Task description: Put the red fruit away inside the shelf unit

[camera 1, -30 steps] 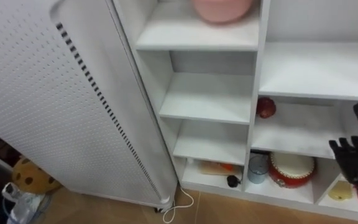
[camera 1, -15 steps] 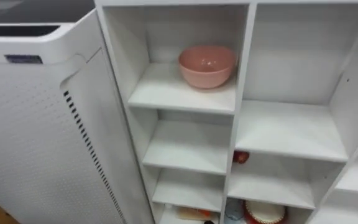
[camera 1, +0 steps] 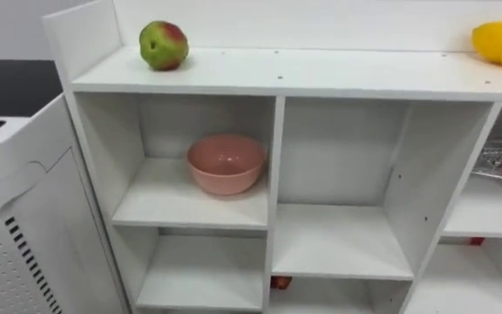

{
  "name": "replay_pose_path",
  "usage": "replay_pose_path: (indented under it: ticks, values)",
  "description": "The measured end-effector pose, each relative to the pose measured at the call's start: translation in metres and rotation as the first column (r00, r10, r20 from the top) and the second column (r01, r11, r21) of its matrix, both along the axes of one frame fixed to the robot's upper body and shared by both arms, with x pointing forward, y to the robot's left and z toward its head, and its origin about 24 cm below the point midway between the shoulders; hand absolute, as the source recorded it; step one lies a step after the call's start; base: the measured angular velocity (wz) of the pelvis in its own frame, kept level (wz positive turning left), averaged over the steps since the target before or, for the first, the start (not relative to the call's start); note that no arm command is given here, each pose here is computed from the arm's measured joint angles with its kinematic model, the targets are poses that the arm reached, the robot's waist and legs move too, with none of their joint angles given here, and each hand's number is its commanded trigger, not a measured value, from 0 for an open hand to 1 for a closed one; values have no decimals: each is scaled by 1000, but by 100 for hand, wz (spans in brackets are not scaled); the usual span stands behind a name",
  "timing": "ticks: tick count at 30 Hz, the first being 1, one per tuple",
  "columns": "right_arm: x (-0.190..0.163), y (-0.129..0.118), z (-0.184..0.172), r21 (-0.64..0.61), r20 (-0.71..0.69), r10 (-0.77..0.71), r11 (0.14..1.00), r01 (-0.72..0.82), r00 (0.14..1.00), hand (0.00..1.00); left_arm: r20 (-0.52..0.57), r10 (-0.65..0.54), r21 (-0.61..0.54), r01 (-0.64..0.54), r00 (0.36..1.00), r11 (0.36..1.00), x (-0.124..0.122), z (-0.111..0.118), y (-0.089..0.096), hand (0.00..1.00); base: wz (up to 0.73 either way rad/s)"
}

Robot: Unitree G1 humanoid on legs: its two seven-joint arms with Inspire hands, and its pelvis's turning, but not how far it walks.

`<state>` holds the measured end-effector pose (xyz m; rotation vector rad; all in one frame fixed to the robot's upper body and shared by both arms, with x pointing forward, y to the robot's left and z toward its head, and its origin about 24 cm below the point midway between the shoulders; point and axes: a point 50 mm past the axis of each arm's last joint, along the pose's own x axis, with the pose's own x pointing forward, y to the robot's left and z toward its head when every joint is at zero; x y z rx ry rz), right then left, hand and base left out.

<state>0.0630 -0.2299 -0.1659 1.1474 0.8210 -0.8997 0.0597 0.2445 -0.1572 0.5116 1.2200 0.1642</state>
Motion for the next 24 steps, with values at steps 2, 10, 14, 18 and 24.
replay_pose_path:
  ticks: [2, 10, 14, 18, 24]
  values:
    - [-11, 0, -2, 1, -28, 13, 1000, -13, 1000, 0, 6, 27, -3, -27, 1000, 1000, -1, 0, 1, 0, -5]
    - [-66, 7, -7, 49, -238, 329, 944, -326, 914, 0, -36, 144, -18, -144, 989, 989, -23, -4, 1, 0, -7]
    - [-70, 5, -7, 70, -303, 588, 799, -597, 750, 0, -107, 166, 3, -166, 980, 986, -41, -5, 5, 0, -6]
    - [-58, -2, -6, 65, -339, 706, 677, -733, 621, 0, -157, 182, 16, -182, 971, 983, -51, -6, 8, 0, 3]
    - [-52, -3, -6, 61, -348, 748, 619, -783, 565, 0, -222, 158, -8, -164, 962, 986, -61, -8, 4, 0, -2]
